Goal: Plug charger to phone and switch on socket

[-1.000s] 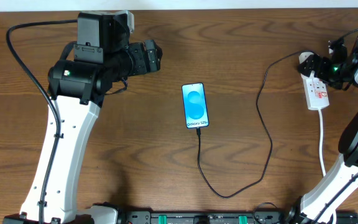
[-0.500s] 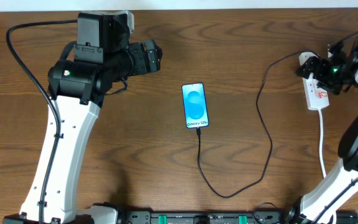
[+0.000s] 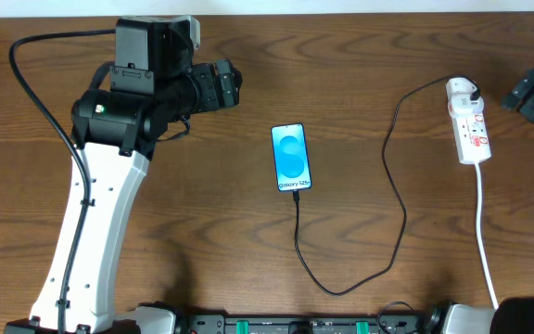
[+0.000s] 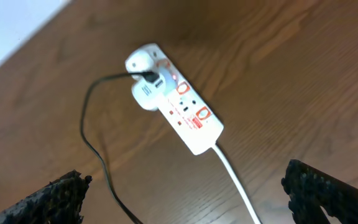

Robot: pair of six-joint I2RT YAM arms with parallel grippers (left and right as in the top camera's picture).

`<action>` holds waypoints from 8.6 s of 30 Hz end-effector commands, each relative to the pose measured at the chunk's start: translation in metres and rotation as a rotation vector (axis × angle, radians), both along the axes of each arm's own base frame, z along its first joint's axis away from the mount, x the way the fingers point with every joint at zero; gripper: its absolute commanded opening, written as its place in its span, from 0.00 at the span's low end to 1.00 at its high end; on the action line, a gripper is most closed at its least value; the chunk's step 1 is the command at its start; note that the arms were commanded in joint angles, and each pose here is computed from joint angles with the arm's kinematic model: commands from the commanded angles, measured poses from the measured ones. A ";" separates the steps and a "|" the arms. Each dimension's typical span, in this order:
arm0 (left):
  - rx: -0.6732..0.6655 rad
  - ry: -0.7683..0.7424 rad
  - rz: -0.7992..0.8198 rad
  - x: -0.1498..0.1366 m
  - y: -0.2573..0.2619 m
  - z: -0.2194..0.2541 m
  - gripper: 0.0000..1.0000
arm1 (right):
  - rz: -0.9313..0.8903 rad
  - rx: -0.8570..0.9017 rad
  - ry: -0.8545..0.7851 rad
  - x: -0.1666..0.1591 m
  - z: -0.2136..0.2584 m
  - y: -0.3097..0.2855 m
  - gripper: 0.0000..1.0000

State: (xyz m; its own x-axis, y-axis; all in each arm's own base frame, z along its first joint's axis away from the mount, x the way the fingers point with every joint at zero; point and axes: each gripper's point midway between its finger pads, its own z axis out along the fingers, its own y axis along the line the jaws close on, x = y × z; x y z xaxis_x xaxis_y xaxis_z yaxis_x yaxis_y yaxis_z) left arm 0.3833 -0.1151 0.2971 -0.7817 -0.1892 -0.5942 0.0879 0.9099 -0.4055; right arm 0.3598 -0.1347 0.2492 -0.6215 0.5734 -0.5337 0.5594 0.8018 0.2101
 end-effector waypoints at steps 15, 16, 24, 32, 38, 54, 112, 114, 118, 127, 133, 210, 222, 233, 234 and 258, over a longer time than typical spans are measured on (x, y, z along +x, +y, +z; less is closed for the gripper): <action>0.019 -0.018 0.002 0.000 0.004 0.003 0.89 | -0.045 -0.031 -0.058 -0.012 0.025 -0.001 0.99; 0.019 -0.018 0.002 0.000 0.004 0.003 0.89 | -0.045 -0.031 -0.058 -0.012 0.025 -0.001 0.99; 0.019 -0.018 0.002 0.000 0.004 0.003 0.89 | -0.045 -0.031 -0.058 -0.012 0.025 -0.001 0.99; 0.213 0.080 0.123 -0.018 0.037 -0.049 0.89 | -0.045 -0.031 -0.058 -0.012 0.025 -0.001 0.99; 0.287 0.170 0.102 -0.058 0.040 -0.110 0.89 | -0.045 -0.031 -0.058 -0.012 0.025 -0.001 0.99; 0.400 -0.349 0.140 -0.116 0.082 -0.086 0.89 | -0.045 -0.031 -0.058 -0.012 0.025 -0.001 0.99; 0.332 -0.693 0.395 -0.140 0.134 -0.159 0.89 | -0.045 -0.030 -0.055 -0.013 0.024 -0.001 0.99; 0.332 -0.692 0.395 -0.140 0.134 -0.159 0.89 | -0.045 -0.030 -0.055 -0.013 0.024 -0.001 0.99; 0.333 -0.691 0.395 -0.140 0.134 -0.159 0.89 | -0.045 -0.030 -0.055 -0.012 0.024 -0.001 0.99; 0.333 -0.690 0.395 -0.140 0.134 -0.160 0.89 | -0.045 -0.030 -0.055 -0.013 0.024 -0.001 0.99; 0.333 -0.691 0.395 -0.140 0.134 -0.159 0.89 | -0.045 -0.030 -0.055 -0.013 0.024 -0.001 0.99; 0.333 -0.691 0.395 -0.140 0.134 -0.159 0.89 | 0.140 -0.443 -0.806 -0.120 -0.089 0.081 0.99; 0.333 -0.691 0.395 -0.140 0.134 -0.159 0.89 | 0.260 -0.514 -0.784 -0.117 -0.091 0.092 0.99; 0.333 -0.691 0.395 -0.140 0.134 -0.159 0.89 | 0.282 -0.496 -0.776 -0.116 -0.094 0.096 0.99; 0.333 -0.691 0.395 -0.140 0.134 -0.159 0.89 | 0.282 -0.496 -0.776 -0.116 -0.094 0.096 0.99; 0.333 -0.691 0.395 -0.140 0.134 -0.159 0.89 | 0.282 -0.496 -0.776 -0.116 -0.094 0.096 0.99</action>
State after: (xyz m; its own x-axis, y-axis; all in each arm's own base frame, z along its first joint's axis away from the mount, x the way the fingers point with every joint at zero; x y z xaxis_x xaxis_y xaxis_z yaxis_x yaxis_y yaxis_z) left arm 0.2439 0.0155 0.1553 -0.0903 -0.0942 -0.9915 -0.1077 0.9906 -0.0843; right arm 0.2433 -0.0411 0.1572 -0.0624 0.0700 -0.9956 0.1940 0.9794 0.0567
